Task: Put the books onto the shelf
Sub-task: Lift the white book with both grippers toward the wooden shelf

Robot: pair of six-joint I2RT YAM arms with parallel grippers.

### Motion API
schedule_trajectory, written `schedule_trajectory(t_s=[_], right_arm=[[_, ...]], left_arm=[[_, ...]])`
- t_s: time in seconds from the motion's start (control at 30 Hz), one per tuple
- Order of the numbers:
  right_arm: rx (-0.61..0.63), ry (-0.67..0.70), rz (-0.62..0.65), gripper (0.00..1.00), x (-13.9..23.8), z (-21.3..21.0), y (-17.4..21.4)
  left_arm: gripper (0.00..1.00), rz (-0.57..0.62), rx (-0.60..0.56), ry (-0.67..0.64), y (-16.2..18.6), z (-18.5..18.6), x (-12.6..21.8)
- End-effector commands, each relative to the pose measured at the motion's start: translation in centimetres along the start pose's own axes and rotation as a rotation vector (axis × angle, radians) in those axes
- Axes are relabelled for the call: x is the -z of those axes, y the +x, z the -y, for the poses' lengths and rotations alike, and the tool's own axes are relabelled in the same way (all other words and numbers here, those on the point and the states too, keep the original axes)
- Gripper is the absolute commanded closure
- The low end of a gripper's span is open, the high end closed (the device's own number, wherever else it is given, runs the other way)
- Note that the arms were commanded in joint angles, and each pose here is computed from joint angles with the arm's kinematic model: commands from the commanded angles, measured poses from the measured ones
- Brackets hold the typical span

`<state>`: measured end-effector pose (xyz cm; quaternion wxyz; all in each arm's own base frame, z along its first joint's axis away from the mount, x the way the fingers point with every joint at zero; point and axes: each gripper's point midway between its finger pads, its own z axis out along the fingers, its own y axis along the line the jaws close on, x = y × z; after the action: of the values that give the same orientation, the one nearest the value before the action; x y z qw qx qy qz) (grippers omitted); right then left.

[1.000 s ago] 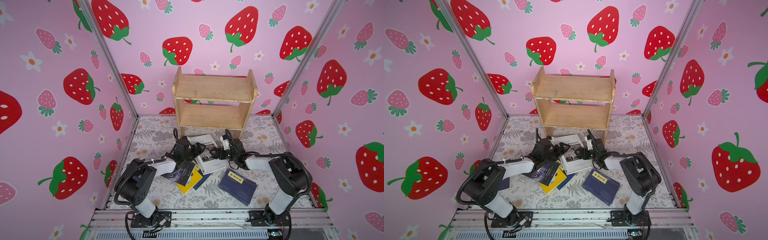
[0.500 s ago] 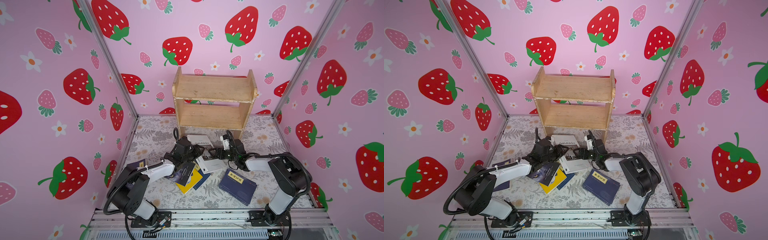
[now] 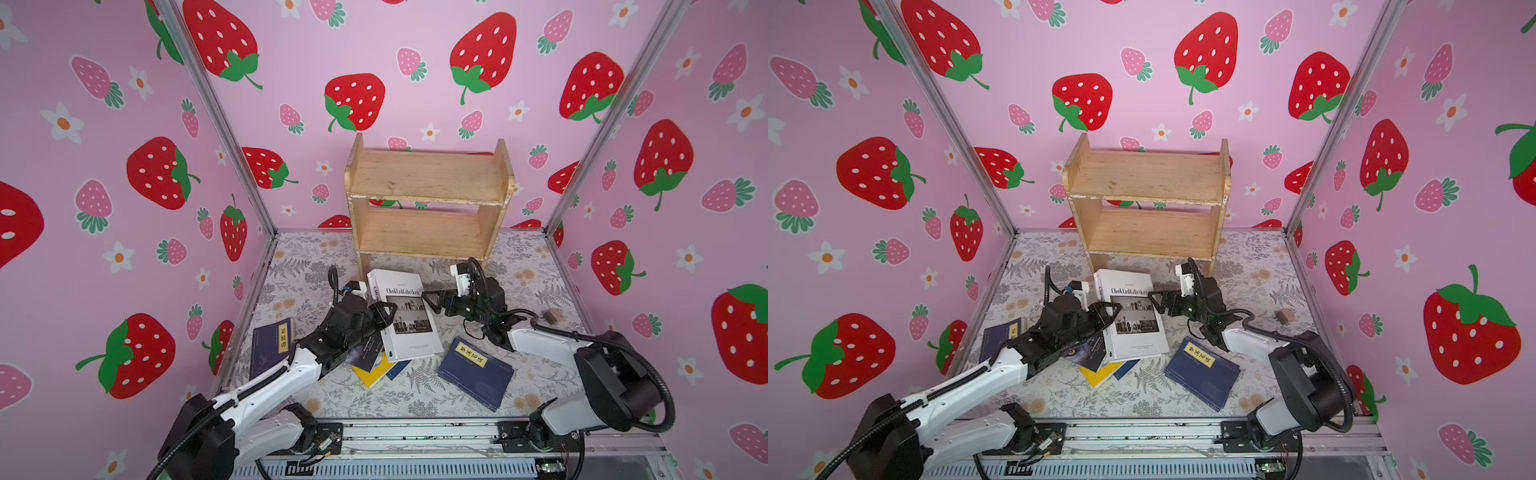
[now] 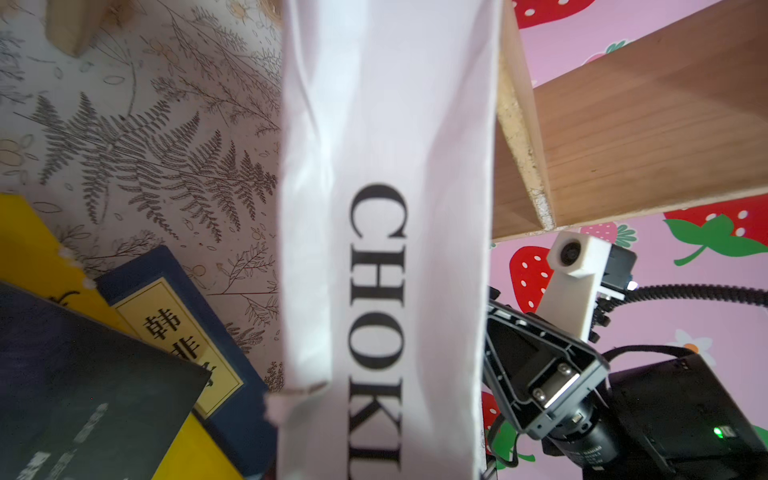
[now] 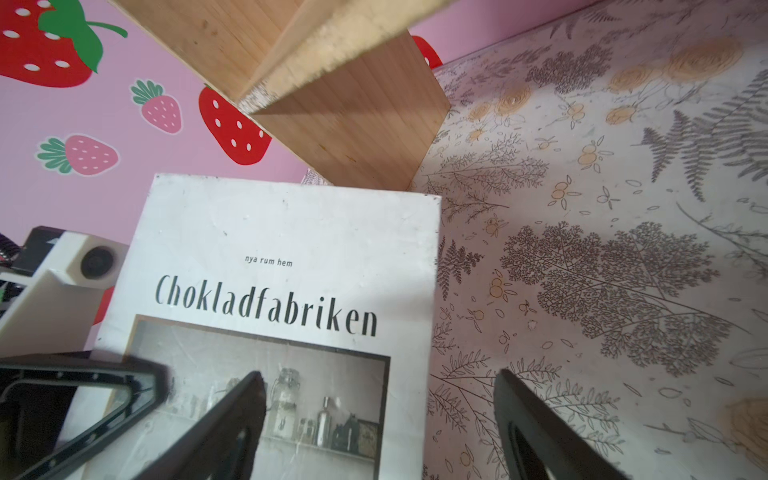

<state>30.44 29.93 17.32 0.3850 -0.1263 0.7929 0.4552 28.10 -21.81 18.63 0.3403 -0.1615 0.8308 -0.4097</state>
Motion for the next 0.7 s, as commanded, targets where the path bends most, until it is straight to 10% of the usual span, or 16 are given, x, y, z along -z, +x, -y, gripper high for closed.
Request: schedule_trajectory(t_s=[0.0, 0.33, 0.67], right_arm=[[-0.005, 0.025, 0.040, 0.12, 1.9, -1.1, -1.3], [0.014, 0.059, 0.239, 0.06, 9.0, -5.3, -7.1], [-0.074, 0.089, 0.352, 0.06, 11.5, -5.7, -9.3]], left_arm=[[0.70, 0.092, 0.013, 0.006, -1.5, 0.6, 2.2], [0.77, 0.365, 0.008, 0.223, -8.3, 9.8, 8.3], [0.83, 0.582, 0.094, 0.372, -13.0, 15.7, 5.7]])
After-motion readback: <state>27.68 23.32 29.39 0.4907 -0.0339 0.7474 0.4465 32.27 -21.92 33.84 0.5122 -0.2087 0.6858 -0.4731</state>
